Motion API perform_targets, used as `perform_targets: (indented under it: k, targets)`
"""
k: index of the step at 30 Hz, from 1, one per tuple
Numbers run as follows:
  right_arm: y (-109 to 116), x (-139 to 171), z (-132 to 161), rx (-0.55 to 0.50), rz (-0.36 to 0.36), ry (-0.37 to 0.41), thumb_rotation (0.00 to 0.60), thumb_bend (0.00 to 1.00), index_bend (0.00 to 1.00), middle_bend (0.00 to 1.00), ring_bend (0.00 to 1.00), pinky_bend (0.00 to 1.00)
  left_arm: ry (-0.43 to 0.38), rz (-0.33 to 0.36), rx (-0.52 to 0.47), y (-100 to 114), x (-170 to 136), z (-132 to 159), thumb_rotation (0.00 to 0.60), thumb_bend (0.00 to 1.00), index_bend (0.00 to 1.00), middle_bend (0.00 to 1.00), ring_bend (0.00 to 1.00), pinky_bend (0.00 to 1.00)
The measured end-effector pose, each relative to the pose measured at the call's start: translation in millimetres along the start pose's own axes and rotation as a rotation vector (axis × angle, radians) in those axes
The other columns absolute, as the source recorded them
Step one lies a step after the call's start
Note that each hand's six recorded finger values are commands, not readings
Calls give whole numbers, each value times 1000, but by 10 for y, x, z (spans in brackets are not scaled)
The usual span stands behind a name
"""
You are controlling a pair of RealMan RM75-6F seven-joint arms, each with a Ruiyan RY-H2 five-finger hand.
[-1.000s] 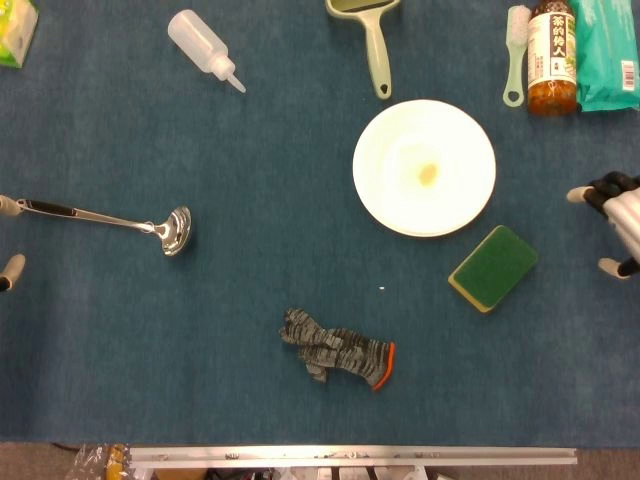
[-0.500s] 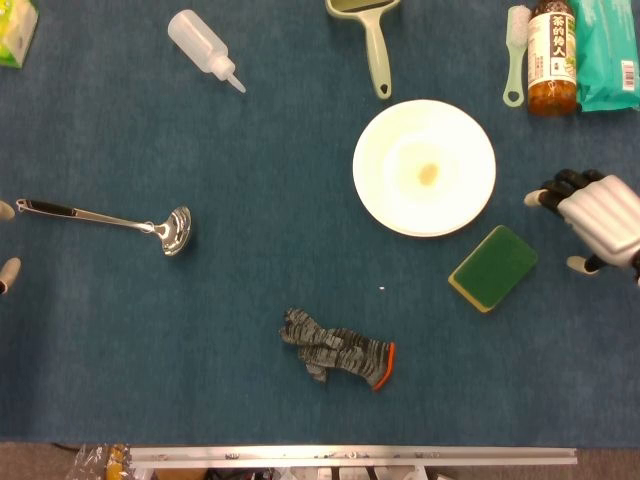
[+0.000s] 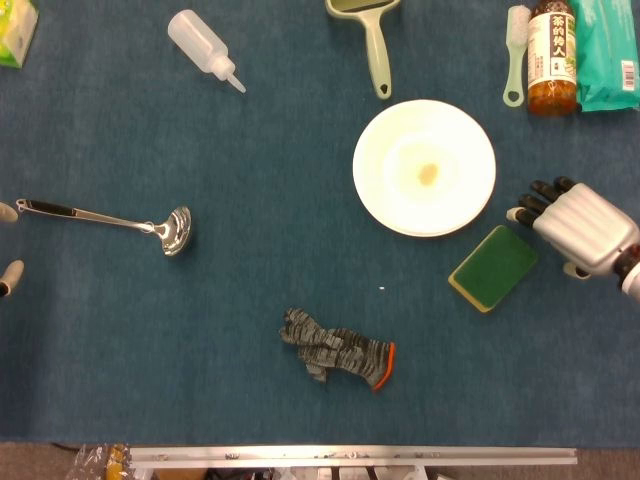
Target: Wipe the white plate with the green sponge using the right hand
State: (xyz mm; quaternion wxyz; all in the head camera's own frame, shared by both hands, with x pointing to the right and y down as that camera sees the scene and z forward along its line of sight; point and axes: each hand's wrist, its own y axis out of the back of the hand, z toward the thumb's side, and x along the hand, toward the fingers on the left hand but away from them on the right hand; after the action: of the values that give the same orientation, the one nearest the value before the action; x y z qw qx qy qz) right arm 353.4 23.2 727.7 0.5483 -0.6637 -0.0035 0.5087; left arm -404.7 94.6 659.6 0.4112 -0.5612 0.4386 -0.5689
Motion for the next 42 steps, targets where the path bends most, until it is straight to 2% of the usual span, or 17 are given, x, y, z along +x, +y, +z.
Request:
perform_targets:
  k: [20, 34, 42]
  targets:
    - [27, -277, 146, -21, -2, 64, 600, 59, 251, 250, 160, 261, 17, -5, -20, -45, -31, -56, 600, 182, 380, 304, 221, 358]
    - [11, -309, 340, -8, 6, 125, 600, 62, 251, 250, 160, 260, 20, -6, -28, -55, -41, -77, 600, 182, 380, 304, 221, 358]
    - [46, -289, 359, 7, -18, 122, 600, 70, 287, 381, 297, 289, 25, -8, -31, -64, -49, -92, 600, 182, 380, 305, 221, 358]
